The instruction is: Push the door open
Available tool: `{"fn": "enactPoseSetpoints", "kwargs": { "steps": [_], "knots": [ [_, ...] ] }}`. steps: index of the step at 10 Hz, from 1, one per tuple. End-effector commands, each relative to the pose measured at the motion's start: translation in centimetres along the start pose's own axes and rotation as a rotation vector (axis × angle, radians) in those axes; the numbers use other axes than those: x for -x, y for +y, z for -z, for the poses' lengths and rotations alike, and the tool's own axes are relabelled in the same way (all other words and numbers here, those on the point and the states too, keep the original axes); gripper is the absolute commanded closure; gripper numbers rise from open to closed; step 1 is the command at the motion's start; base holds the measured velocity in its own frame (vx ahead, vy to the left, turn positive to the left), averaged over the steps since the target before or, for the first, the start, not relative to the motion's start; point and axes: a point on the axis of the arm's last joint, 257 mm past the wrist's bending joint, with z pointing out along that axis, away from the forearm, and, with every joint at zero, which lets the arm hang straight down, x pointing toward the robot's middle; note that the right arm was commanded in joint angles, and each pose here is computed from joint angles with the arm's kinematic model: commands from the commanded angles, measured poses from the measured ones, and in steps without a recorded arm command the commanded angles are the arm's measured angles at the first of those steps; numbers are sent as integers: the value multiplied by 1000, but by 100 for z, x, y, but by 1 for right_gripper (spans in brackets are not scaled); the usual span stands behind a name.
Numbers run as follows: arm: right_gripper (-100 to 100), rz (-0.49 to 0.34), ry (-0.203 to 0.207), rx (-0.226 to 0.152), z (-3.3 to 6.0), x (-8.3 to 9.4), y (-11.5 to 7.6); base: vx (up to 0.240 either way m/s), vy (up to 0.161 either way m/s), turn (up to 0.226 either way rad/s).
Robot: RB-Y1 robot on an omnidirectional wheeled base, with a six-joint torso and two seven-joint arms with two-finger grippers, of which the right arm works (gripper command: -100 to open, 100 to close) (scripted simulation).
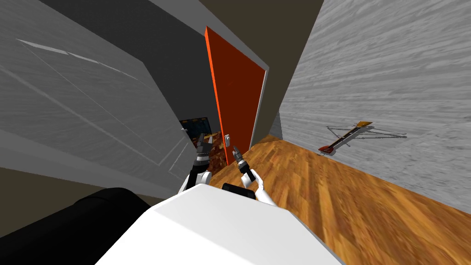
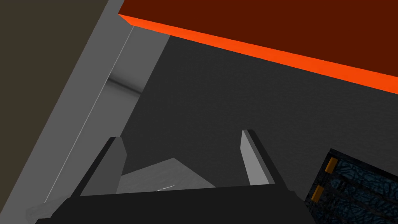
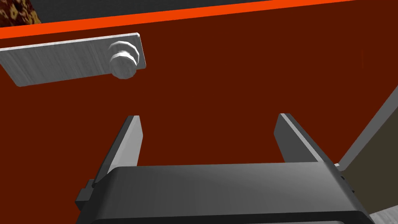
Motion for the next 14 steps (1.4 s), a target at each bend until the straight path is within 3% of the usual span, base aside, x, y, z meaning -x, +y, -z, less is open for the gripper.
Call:
{"fn": "enactPoseSetpoints", "kwargs": {
  "steps": [1, 9, 14],
  "knots": [
    [-100, 2, 27, -29, -17, -74, -116, 169, 27, -44],
    [-100, 39, 163, -193, -23, -469, -780, 177, 18, -59],
    [-100, 38, 150, -197, -35, -442, -813, 116, 91, 17]
  ]
}}
